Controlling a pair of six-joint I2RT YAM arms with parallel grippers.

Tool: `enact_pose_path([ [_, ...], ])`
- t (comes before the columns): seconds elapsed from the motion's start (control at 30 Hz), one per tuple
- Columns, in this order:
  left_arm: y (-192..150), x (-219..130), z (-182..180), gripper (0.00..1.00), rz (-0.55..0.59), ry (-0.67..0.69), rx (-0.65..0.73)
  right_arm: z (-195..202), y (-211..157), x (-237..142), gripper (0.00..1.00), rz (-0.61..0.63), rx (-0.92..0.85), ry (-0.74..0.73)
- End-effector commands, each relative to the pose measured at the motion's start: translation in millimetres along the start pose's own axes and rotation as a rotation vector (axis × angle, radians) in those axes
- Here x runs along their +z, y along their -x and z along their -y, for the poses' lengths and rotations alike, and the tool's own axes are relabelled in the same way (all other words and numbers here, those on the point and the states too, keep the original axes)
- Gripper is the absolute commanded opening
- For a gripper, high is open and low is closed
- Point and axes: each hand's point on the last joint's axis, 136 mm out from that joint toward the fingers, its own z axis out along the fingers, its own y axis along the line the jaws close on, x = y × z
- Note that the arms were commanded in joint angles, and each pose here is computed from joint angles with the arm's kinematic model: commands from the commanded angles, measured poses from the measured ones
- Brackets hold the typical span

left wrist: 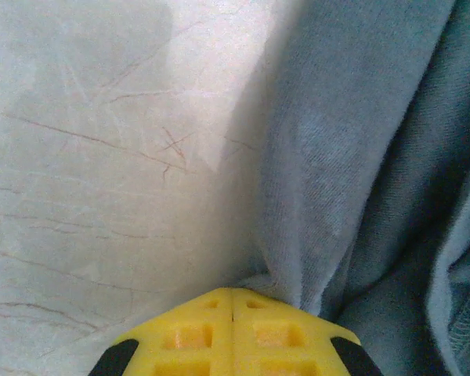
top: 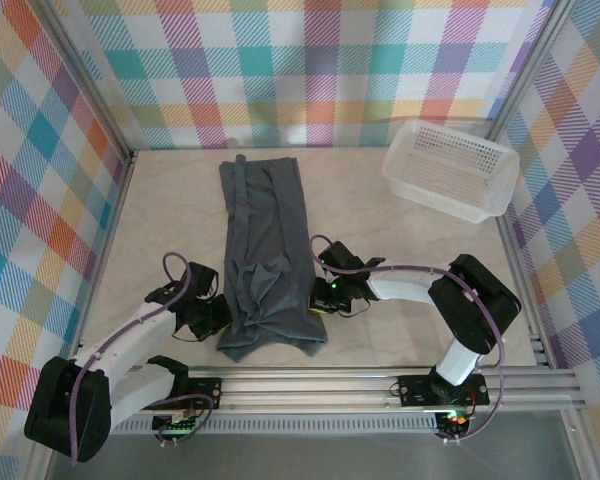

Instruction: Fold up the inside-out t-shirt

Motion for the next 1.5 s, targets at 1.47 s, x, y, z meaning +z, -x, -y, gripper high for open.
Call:
enact_pose_path([
  [1.47,284.6,-72.5,152.5,0.00,0.533,-0.047,0.000,-97.0,284.3,-79.2,0.00,0.425,-0.103,0.116],
])
